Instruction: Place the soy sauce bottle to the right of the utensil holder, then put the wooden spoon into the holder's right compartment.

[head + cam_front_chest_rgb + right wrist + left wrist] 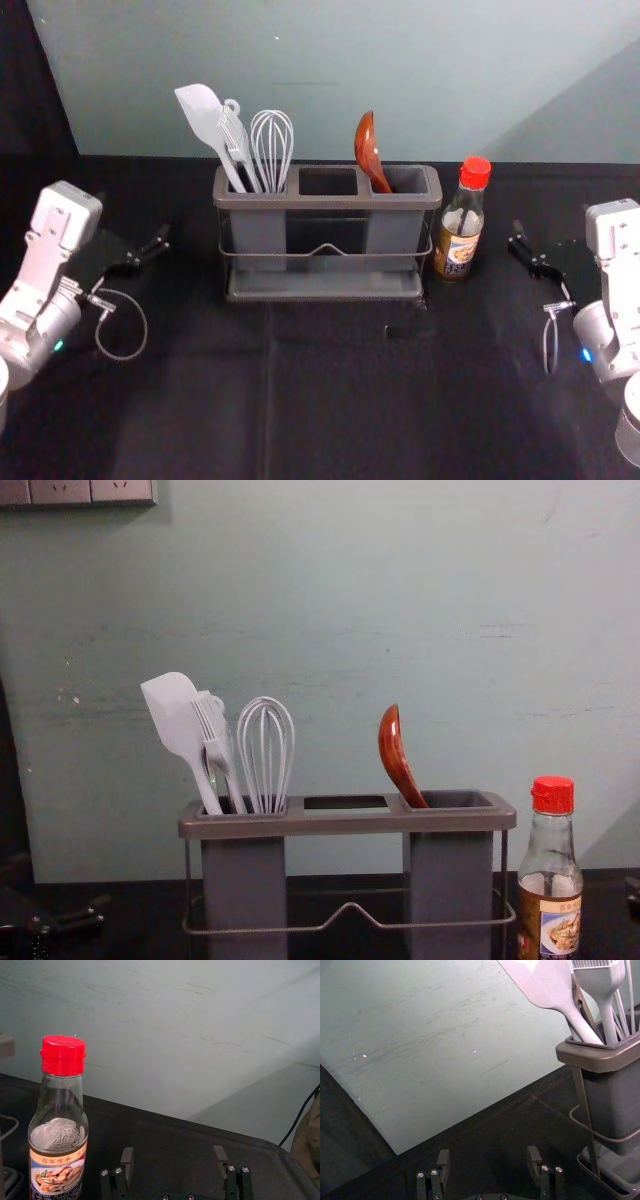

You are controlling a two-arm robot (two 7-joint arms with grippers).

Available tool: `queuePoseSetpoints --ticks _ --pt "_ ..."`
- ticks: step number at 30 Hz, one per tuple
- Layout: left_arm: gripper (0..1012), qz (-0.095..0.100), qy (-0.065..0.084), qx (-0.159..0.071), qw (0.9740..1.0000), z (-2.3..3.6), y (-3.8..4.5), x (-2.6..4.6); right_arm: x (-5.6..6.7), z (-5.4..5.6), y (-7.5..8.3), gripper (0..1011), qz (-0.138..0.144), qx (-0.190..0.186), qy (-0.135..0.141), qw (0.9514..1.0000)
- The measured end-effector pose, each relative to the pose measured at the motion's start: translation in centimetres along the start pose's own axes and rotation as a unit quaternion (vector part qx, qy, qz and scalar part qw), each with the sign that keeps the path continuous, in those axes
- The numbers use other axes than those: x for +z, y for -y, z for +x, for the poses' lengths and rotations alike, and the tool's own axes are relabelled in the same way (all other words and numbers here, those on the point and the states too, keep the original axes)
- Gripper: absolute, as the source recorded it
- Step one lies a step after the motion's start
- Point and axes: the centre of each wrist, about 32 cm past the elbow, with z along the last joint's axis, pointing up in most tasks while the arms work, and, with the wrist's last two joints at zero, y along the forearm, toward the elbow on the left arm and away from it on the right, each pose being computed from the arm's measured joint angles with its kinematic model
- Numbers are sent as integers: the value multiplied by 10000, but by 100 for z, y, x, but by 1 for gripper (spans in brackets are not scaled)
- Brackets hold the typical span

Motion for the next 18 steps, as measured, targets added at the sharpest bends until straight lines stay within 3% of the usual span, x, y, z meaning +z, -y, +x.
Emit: queuePoseSetpoints --ticks 18 --pt "1005 0 0 0 10000 0 0 0 3 3 -1 1002 5 -9 -6 10000"
